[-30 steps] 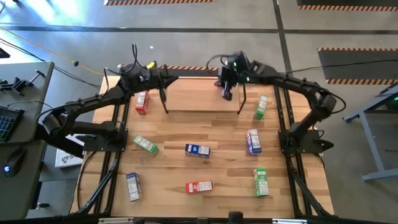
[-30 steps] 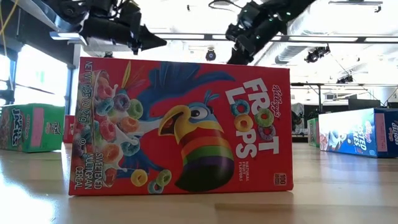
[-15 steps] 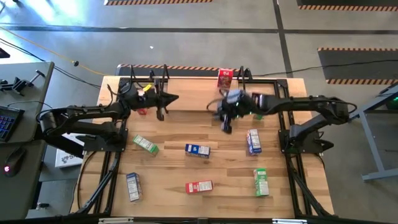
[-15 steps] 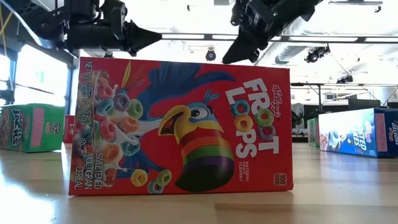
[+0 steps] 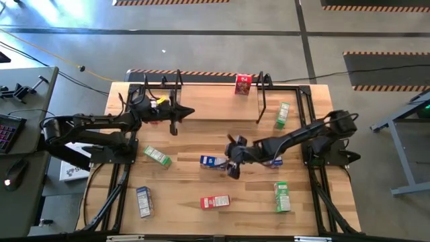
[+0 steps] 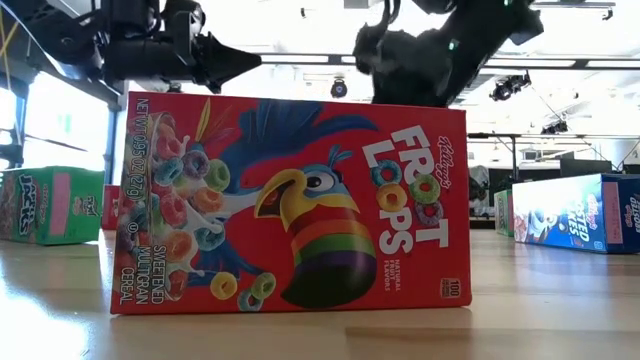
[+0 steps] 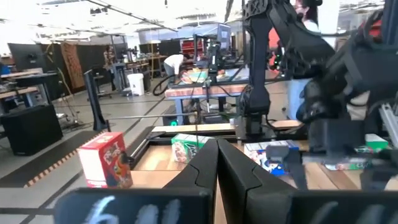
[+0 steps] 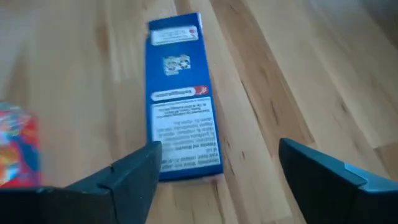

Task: Stack cereal on shelf
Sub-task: Put the middle blue cereal box on the shelf

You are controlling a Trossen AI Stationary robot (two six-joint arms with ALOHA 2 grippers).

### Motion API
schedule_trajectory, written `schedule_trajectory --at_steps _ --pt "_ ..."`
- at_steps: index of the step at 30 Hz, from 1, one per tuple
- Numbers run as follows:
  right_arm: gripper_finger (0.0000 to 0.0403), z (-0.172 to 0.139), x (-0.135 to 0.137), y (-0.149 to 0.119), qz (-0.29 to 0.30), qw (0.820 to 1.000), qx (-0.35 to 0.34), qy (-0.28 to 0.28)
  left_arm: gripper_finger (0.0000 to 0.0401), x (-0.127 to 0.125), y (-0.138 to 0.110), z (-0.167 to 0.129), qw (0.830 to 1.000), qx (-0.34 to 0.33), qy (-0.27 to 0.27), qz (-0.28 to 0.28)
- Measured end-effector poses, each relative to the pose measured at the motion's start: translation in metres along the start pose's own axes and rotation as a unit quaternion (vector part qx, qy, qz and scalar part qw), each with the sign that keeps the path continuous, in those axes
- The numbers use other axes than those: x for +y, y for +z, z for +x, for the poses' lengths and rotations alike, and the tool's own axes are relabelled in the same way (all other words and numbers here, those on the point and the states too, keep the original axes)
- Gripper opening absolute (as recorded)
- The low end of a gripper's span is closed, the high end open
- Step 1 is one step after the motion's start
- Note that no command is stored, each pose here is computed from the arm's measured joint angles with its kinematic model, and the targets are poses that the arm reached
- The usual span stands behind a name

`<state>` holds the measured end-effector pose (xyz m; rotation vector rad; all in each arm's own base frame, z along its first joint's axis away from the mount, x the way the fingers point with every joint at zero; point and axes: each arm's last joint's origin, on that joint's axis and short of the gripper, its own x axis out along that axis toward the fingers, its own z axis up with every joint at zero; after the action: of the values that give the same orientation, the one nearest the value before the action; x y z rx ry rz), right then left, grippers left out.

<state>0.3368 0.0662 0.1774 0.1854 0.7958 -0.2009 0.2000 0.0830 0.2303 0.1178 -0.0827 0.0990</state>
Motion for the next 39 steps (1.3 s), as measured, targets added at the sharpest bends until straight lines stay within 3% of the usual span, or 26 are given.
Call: schedule_trajectory --at_steps 7,16,22,27,30,36,39 --pt "0.0312 0.016 0.014 -0.005 0.005 1.000 -0.028 0.011 0.0000 -0.007 0.001 0.002 1.000 -0.002 -0.013 0.011" --pt "0.0312 0.011 0.028 -0.009 -0.023 0.998 -0.052 -0.002 0.0000 -0.010 0.001 0.003 1.000 -0.004 -0.012 0.024" --pt "0.0312 0.011 0.029 -0.009 -0.039 0.998 -0.048 0.009 0.0000 -0.009 0.001 0.003 1.000 -0.003 -0.012 0.011" --pt "0.0312 0.016 0.013 -0.001 -0.004 0.999 -0.049 0.004 0.0000 -0.009 0.001 0.003 1.000 -0.003 -0.012 0.010" --pt "0.0312 0.019 0.002 0.006 -0.007 0.999 -0.035 0.020 0.0000 -0.009 0.001 0.003 1.000 -0.003 -0.012 0.011" --pt "0.0312 0.019 -0.008 0.026 -0.001 0.993 0.003 0.114 0.0000 -0.009 0.001 0.003 1.000 -0.003 -0.012 0.011" --pt "0.0312 0.022 -0.013 0.026 -0.011 0.992 0.010 0.127 0.0000 -0.010 0.001 0.003 1.000 0.000 -0.012 0.010"
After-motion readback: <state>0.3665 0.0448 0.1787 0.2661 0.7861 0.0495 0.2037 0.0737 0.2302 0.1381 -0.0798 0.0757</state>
